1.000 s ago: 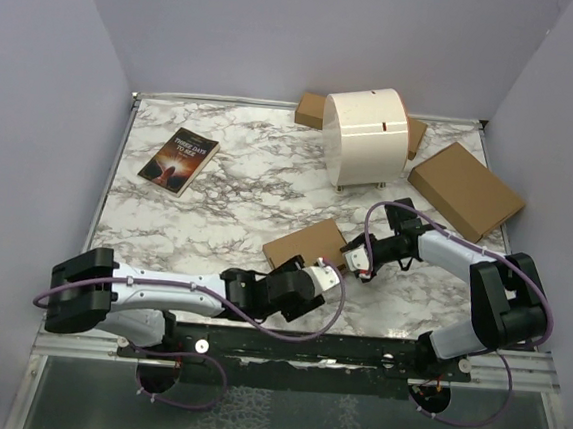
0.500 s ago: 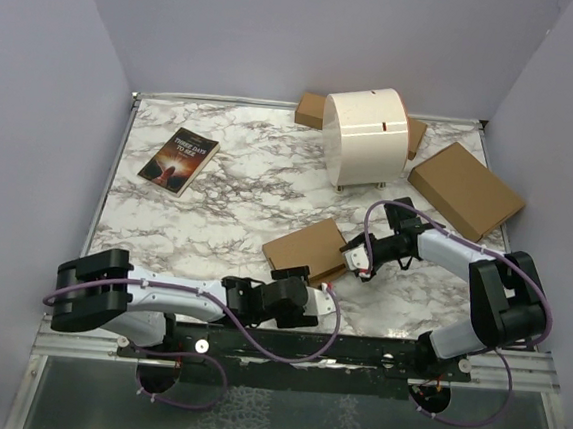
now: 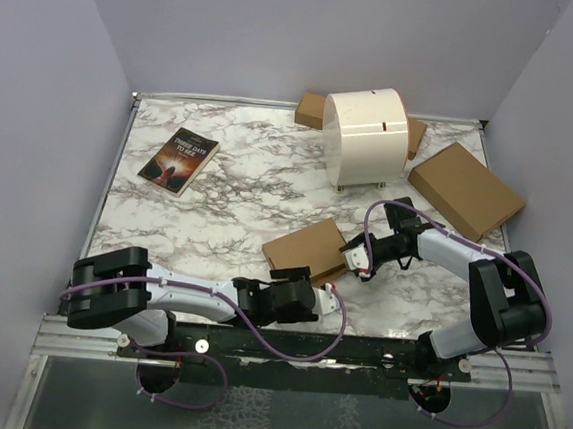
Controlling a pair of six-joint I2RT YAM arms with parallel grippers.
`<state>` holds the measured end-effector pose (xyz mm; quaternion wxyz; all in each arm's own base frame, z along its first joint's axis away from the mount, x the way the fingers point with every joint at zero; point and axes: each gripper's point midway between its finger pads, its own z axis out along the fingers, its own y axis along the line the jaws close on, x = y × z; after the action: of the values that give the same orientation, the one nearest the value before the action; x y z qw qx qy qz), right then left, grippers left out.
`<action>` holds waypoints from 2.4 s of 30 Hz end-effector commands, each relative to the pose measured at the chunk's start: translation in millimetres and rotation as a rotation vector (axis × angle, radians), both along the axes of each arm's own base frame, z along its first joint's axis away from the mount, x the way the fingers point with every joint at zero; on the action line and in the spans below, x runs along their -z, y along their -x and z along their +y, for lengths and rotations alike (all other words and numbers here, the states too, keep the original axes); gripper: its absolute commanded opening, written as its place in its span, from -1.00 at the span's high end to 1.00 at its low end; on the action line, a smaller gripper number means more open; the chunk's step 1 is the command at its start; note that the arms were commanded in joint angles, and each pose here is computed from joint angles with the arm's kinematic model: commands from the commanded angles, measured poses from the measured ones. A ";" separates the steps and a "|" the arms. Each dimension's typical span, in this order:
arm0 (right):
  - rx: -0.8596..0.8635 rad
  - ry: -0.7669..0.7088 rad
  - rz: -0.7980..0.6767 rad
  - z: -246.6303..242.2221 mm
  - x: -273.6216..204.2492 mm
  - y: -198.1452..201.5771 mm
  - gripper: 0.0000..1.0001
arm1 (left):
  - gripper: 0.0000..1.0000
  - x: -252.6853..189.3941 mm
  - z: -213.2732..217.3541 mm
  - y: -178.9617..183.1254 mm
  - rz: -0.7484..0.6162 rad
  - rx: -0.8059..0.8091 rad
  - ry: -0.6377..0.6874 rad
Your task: Fold the paper box
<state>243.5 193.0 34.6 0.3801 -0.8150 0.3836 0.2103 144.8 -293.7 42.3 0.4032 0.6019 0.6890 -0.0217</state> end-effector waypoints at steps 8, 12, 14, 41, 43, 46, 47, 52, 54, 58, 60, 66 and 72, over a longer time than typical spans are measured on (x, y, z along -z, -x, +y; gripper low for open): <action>0.013 0.058 0.109 -8.2 17.2 18.2 -0.04 | -0.26 7.4 11.9 -1.6 -0.012 -0.017 -0.080; 0.013 0.059 0.107 -8.4 17.2 17.9 -0.04 | 0.17 7.1 8.4 -0.3 -0.003 -0.007 -0.075; 0.013 0.060 0.110 -8.5 17.6 18.4 -0.04 | 0.27 5.3 6.9 0.8 0.000 -0.002 -0.065; 0.033 0.021 0.136 -1.8 7.3 15.0 -0.02 | -0.84 -54.2 5.3 -0.5 -0.060 0.060 0.242; 0.035 0.019 0.143 -1.4 7.2 15.8 -0.02 | -0.84 -54.4 4.0 0.5 -0.043 0.095 0.260; 0.035 0.015 0.145 -0.6 7.0 15.2 -0.02 | -0.83 -40.0 2.1 1.6 -0.025 0.125 0.195; 0.035 0.017 0.148 -0.7 7.6 15.1 -0.01 | -0.82 -32.1 2.5 0.6 -0.016 0.121 0.154; 0.038 0.021 0.150 -1.3 7.7 14.8 0.00 | -0.75 -3.6 6.2 -10.5 -0.038 0.092 0.020; 0.037 0.020 0.149 -1.3 7.6 15.4 0.00 | -0.69 -0.1 7.4 -12.5 -0.046 0.085 0.007; 0.037 0.019 0.148 -1.0 7.5 15.0 0.00 | -0.40 5.8 16.4 -15.9 -0.053 0.064 -0.035; 0.036 0.020 0.150 -1.1 8.2 15.3 0.00 | -0.27 5.8 18.1 -15.7 -0.052 0.060 -0.032; 0.037 0.022 0.149 -1.5 8.1 15.2 0.03 | 0.47 3.7 22.8 -14.6 -0.036 0.061 -0.018; 0.042 0.010 0.159 0.4 4.1 15.2 0.04 | 0.81 -1.2 19.3 -12.6 -0.022 0.074 0.010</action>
<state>245.9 195.8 38.2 0.3778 -0.8019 0.4036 0.2266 161.1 -274.2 42.7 0.4161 0.6245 0.6607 -0.0175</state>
